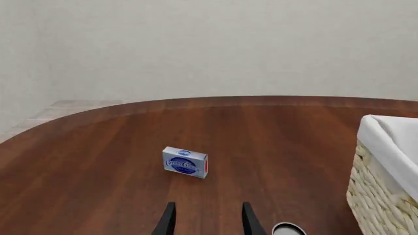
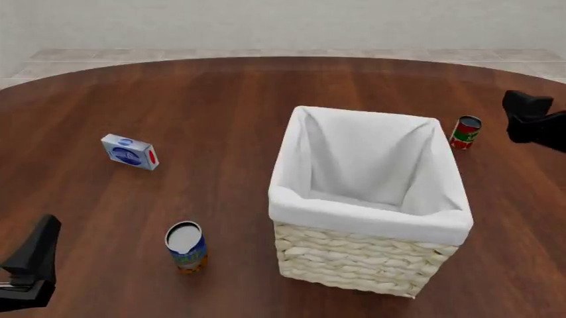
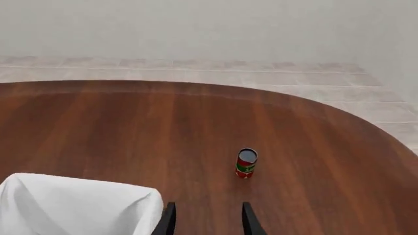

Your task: Pick up the tomato sauce, and put it in the basket.

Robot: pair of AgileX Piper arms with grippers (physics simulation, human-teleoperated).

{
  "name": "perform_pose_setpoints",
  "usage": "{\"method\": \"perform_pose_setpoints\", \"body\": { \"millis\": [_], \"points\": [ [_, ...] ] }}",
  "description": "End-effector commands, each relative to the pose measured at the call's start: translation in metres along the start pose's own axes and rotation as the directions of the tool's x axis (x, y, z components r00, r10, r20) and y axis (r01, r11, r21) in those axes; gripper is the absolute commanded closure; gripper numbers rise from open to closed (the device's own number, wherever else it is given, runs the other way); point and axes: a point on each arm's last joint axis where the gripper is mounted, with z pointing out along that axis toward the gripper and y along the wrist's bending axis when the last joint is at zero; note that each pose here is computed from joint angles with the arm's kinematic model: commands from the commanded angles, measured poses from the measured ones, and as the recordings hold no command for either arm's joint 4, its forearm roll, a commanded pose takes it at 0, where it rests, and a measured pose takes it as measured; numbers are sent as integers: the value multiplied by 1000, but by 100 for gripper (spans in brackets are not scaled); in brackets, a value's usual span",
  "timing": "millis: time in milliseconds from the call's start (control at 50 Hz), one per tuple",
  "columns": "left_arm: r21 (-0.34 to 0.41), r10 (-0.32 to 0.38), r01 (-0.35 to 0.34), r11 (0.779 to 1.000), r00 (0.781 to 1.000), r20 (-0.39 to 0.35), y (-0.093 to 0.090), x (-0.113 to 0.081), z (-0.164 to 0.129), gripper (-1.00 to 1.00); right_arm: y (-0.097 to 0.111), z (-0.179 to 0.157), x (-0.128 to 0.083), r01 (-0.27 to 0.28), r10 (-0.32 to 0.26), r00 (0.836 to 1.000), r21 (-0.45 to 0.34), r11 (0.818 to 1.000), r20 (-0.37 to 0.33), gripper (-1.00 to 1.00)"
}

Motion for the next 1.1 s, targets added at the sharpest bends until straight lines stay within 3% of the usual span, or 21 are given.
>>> {"method": "perform_pose_setpoints", "body": {
  "millis": [20,540,840,1100],
  "points": [
    [0,0,0,1000,1000,0,0,0,0,-100,-11,28,-2,4,-2,1000,50,999,-28,-100],
    [0,0,0,1000,1000,0,0,0,0,-100,-42,99,20,41,-24,992,135,990,-125,-100],
    [0,0,0,1000,1000,-1,0,0,0,-100,-51,137,41,4,20,987,151,989,-158,-100],
    [0,0,0,1000,1000,0,0,0,0,-100,-59,162,52,5,22,987,163,987,-159,-100]
  ]
}}
